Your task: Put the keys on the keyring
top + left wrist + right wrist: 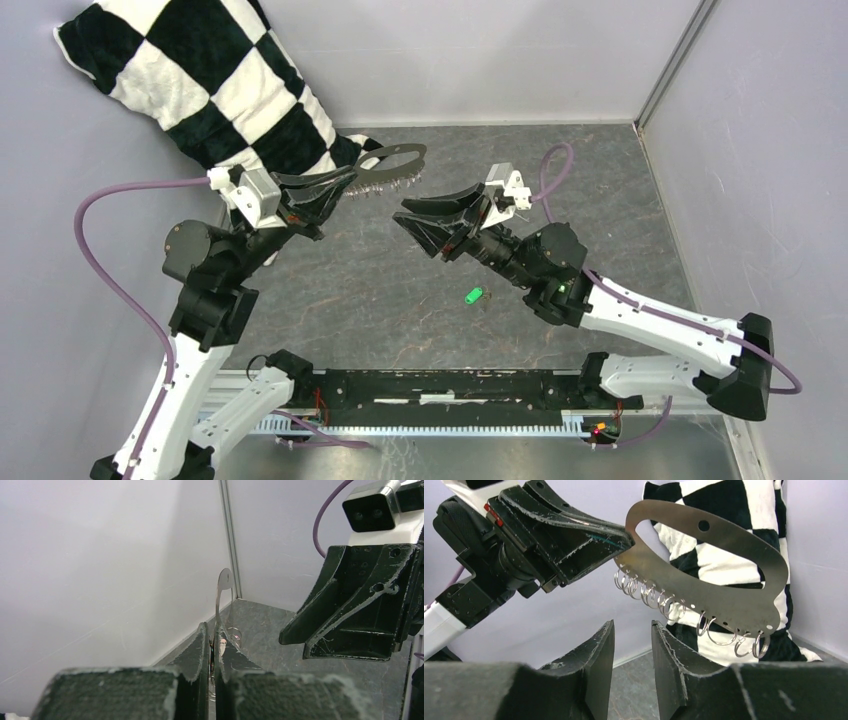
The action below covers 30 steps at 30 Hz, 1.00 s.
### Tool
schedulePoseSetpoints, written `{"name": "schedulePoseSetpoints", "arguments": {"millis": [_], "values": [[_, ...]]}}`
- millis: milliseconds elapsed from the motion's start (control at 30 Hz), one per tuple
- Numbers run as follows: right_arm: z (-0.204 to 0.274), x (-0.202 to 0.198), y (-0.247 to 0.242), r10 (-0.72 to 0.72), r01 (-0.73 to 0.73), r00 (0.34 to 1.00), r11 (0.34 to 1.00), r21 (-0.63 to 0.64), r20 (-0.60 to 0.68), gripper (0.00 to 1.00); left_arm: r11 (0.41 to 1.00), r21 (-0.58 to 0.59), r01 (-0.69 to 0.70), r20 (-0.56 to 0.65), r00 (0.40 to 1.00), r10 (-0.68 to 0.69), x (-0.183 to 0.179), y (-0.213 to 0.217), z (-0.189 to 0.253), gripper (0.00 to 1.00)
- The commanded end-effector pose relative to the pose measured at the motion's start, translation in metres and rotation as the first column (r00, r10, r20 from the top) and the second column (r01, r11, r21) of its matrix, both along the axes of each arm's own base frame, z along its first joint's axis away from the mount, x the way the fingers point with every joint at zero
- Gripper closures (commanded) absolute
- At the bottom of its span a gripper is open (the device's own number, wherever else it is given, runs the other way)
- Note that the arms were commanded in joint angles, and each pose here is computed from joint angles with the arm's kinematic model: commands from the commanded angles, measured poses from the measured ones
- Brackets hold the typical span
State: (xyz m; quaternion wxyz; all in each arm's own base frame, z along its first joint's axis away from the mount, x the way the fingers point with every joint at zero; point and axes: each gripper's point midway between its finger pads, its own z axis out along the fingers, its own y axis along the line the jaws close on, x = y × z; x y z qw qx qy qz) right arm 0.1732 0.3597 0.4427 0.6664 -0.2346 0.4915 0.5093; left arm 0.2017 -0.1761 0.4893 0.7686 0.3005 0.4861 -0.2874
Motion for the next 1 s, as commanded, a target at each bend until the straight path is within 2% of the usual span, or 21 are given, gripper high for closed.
{"name": "schedulePoseSetpoints", "arguments": {"millis": [0,167,667,967], "values": [[0.038,0.003,-0.002,-0.021,0.017,0.999,0.994,0.112,0.035,0.63,0.997,-0.076,0.016,0.048,0.999,-0.013,-0.014,0.006,0.03,0.98],[0.039,0.007,0.009,-0.015,0.011,0.999,0.994,0.11,0.032,0.67,0.997,-0.078,0.018,0.05,0.999,-0.014,-0.016,0.006,0.032,0.98],[0.023,0.02,0.023,-0.046,0.045,0.999,0.997,0.069,0.016,0.68,0.995,-0.097,0.007,0.036,0.999,-0.003,-0.016,0.009,0.033,0.98],[0.016,0.031,0.024,-0.102,0.101,0.995,0.994,0.048,0.017,0.76,0.994,-0.107,0.007,0.024,1.0,-0.004,-0.015,0.009,0.033,0.98]]}}
